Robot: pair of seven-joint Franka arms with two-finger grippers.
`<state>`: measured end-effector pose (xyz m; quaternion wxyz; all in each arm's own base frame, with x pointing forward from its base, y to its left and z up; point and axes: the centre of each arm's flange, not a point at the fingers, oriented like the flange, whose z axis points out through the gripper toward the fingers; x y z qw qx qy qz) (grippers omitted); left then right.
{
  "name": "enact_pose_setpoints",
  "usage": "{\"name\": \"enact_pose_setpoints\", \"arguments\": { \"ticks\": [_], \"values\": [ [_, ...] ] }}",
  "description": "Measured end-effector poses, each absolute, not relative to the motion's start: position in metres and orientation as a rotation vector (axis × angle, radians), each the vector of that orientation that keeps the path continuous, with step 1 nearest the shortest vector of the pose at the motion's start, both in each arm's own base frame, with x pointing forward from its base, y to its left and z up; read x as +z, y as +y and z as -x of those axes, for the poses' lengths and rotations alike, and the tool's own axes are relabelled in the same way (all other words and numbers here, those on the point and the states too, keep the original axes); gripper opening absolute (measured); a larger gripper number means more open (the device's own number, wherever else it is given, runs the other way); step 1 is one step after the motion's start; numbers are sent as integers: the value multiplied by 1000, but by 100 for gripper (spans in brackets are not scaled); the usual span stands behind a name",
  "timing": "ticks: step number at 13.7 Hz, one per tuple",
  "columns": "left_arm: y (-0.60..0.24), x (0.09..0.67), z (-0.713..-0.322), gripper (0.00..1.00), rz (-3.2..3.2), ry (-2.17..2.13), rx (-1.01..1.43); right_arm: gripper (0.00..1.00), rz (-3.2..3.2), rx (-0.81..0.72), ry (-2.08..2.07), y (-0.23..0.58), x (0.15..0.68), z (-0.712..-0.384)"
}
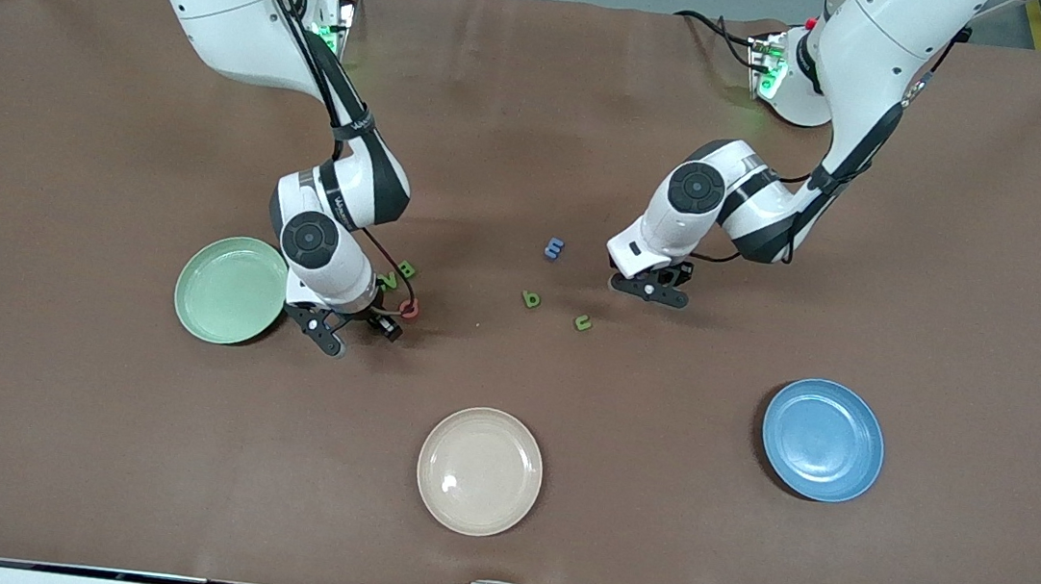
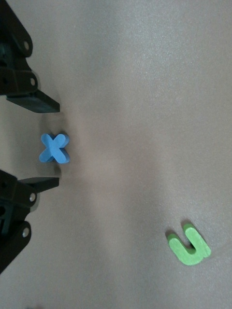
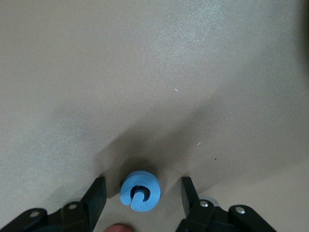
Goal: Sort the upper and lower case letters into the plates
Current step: 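Grasp the blue x with the left gripper while the right gripper grasps the c, then lower the x onto the blue plate while the right gripper drops c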
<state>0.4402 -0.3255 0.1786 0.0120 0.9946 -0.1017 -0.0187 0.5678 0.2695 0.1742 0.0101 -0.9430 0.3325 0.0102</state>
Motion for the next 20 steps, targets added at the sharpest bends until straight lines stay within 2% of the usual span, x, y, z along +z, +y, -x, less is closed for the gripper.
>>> {"name": "enact_pose_setpoints", "arguments": {
  "ticks": [1,4,6,8,13,17,20],
  "values": [
    [-325,179,-440,61,-3101,-316,-59,66,2943,31,1038,269,174,-568],
    [-325,176,-440,56,-3101,-315,-66,34,2941,27,1039,269,179,-569],
    [-325,174,-440,52,-3100,-312,-73,34,2942,27,1039,269,179,-569],
    [-325,176,-444,30,-3098,-304,-63,34,2942,28,1039,269,179,-569],
    [-316,186,-470,27,-3098,-245,-7,34,3011,100,974,218,202,-589],
    [-265,207,-527,27,-3097,-60,92,34,3026,115,887,149,250,-604],
    [-219,235,-571,27,-3079,87,193,34,3042,134,805,91,260,-591]
  ]
}}
